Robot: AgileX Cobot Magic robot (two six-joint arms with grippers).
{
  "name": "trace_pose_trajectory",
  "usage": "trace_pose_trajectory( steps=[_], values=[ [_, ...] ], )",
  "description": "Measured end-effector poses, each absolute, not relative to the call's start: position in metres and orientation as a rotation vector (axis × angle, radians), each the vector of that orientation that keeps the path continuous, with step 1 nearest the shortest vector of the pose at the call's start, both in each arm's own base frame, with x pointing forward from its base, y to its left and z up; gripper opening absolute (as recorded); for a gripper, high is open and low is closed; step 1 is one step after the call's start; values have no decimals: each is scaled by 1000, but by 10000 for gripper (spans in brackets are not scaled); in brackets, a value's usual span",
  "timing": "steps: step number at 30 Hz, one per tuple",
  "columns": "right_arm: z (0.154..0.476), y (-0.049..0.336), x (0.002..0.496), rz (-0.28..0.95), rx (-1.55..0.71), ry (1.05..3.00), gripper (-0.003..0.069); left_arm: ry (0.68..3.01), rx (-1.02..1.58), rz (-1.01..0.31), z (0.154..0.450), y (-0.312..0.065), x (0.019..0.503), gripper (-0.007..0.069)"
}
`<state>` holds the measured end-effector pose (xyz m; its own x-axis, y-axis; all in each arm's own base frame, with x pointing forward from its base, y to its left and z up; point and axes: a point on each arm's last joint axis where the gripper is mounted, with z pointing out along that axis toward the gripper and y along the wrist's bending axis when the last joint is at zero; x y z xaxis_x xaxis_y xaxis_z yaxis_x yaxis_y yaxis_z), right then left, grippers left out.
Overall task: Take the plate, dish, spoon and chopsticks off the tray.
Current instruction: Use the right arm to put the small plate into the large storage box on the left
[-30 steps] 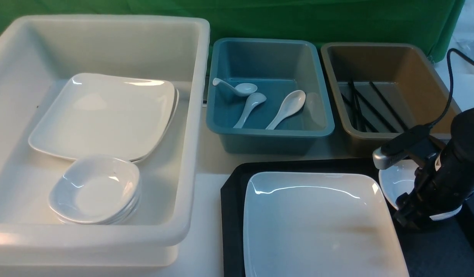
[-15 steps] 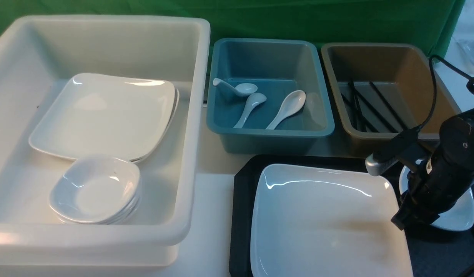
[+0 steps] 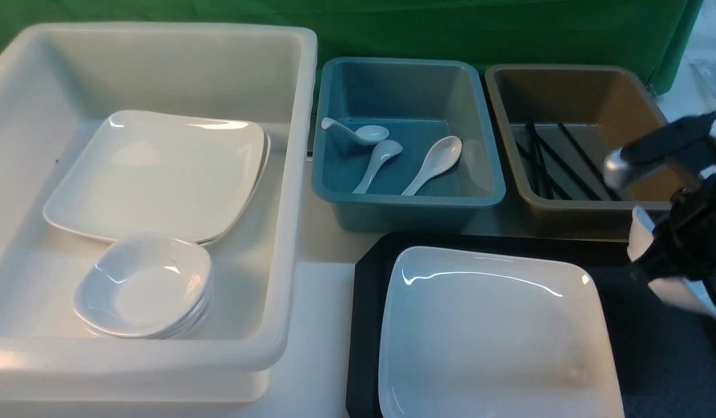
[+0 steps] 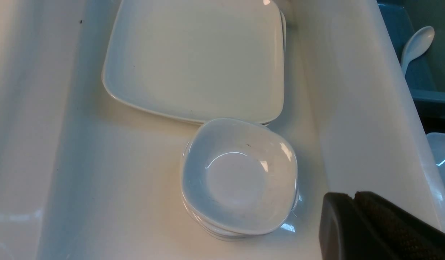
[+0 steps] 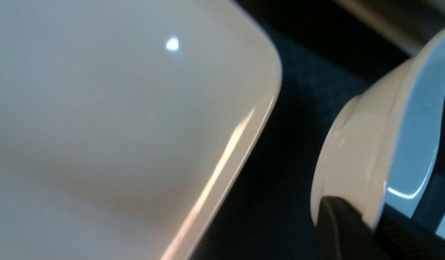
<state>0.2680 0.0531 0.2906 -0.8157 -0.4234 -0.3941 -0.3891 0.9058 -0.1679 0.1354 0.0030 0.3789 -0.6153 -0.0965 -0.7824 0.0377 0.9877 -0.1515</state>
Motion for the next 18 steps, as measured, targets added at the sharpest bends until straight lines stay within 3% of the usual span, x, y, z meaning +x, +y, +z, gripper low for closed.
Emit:
trace_pose_trajectory(
  steps=[2, 5, 8, 9, 10, 14, 15, 16, 18],
  values=[
    [312, 55, 265, -63, -557, 2574, 67, 2224, -47, -192, 379, 3, 136, 15],
    [364, 72, 258, 110, -571, 2389, 67, 2224, -52, -195, 379, 3, 136, 15],
    [395, 110, 255, 294, -710, 2213, 67, 2224, -57, -197, 379, 3, 136, 15],
    [395, 111, 255, 305, -705, 2209, 67, 2224, -57, -197, 379, 3, 136, 15],
    [407, 142, 253, 403, -805, 2112, 67, 2224, -57, -197, 379, 3, 136, 15],
    [410, 226, 253, 555, -998, 1957, 67, 2221, -64, -199, 379, 3, 136, 15],
    [410, 226, 253, 555, -996, 1954, 67, 2221, -65, -200, 379, 3, 136, 15],
    [402, 259, 254, 589, -1058, 1929, 67, 2216, -68, -199, 380, 3, 136, 15],
    [390, 290, 255, 614, -1132, 1909, 67, 2215, -82, -202, 380, 4, 136, 15]
  ],
)
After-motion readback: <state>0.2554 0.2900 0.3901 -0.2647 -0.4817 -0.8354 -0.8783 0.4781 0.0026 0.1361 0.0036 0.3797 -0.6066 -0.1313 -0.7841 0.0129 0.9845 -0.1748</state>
